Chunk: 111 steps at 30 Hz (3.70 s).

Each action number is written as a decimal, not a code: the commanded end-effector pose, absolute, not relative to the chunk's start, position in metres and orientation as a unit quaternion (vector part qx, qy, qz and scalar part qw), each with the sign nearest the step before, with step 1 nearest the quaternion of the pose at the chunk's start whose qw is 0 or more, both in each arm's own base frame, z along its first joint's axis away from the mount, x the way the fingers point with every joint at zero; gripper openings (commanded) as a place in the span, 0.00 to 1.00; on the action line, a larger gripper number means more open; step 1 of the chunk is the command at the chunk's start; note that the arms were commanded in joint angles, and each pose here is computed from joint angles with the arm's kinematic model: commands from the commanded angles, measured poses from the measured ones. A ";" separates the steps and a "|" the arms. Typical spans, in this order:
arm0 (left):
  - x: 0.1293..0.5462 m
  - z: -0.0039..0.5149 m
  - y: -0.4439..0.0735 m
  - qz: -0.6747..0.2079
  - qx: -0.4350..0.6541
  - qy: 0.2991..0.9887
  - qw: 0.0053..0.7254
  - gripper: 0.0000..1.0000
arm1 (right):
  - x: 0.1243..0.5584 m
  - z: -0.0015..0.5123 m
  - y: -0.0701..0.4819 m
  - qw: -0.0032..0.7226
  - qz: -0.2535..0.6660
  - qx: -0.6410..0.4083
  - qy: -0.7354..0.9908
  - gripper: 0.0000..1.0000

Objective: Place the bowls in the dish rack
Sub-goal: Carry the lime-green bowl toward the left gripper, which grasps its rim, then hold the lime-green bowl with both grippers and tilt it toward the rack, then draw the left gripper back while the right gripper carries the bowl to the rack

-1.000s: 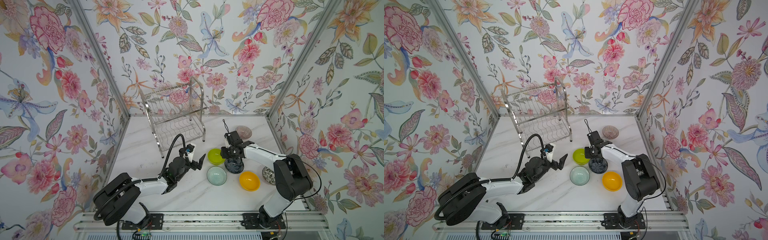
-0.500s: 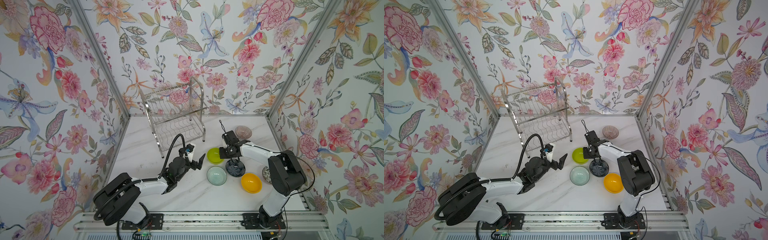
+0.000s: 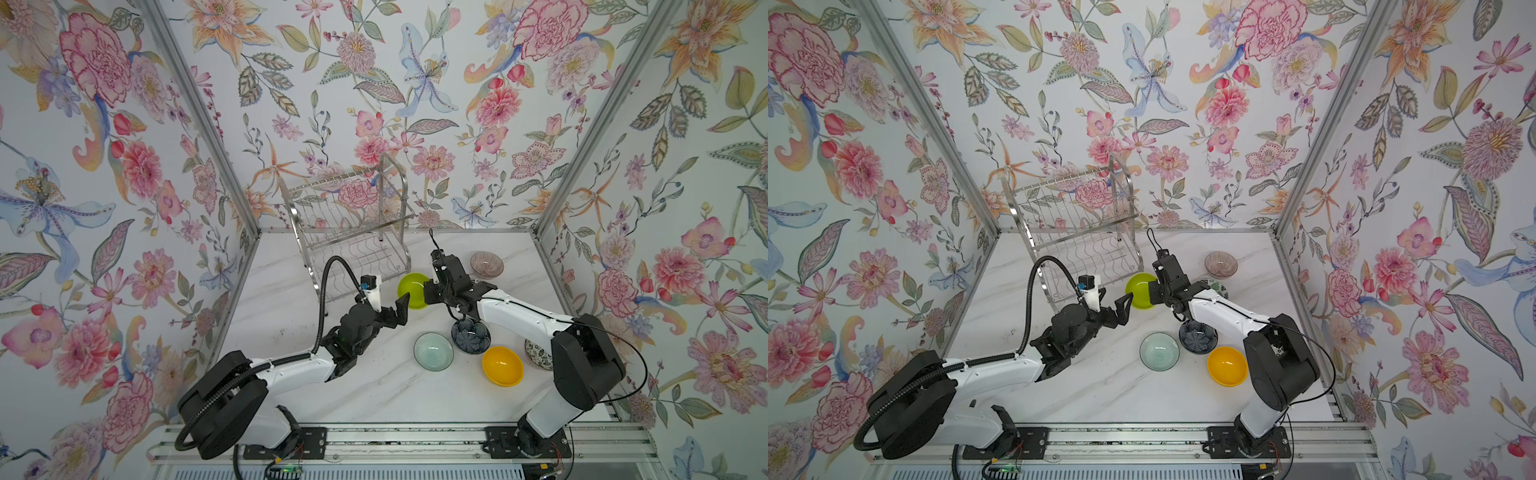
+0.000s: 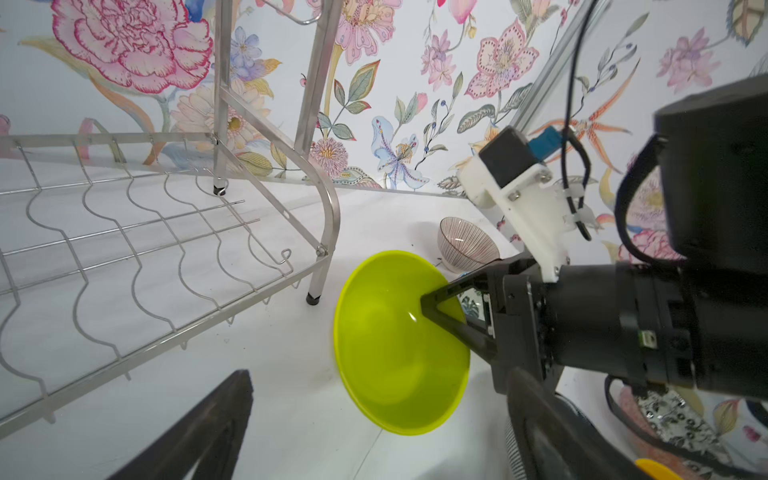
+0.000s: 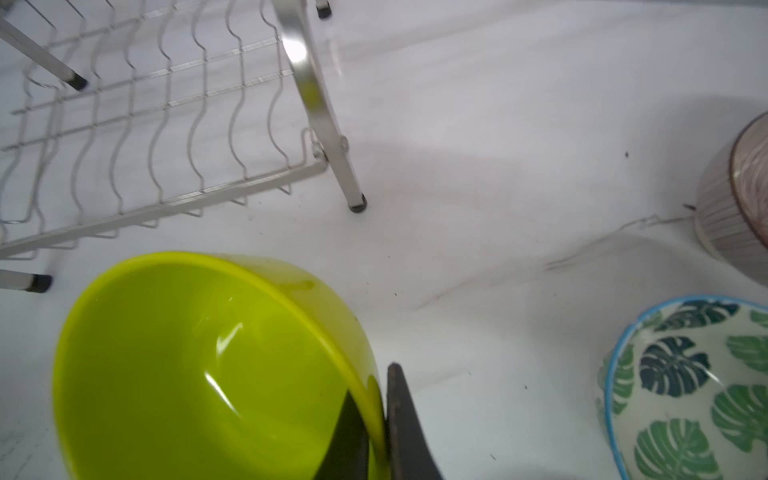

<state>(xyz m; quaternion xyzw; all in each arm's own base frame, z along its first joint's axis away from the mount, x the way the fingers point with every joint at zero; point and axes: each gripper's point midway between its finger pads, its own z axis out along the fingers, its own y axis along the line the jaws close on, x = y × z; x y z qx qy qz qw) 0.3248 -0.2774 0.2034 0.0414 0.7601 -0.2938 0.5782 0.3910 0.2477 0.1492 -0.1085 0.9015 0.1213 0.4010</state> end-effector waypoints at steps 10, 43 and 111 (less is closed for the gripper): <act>0.353 0.196 -0.270 -0.353 -0.071 0.754 0.549 0.72 | 0.387 0.221 0.262 0.542 0.193 -0.055 0.816 0.00; 0.391 0.228 -0.235 -0.199 -0.085 0.665 0.714 0.00 | 0.370 0.276 0.269 0.539 0.323 0.060 0.776 0.99; 0.371 0.209 -0.216 0.022 -0.036 0.656 0.754 0.49 | 0.406 0.253 0.358 0.269 0.633 0.358 0.632 0.02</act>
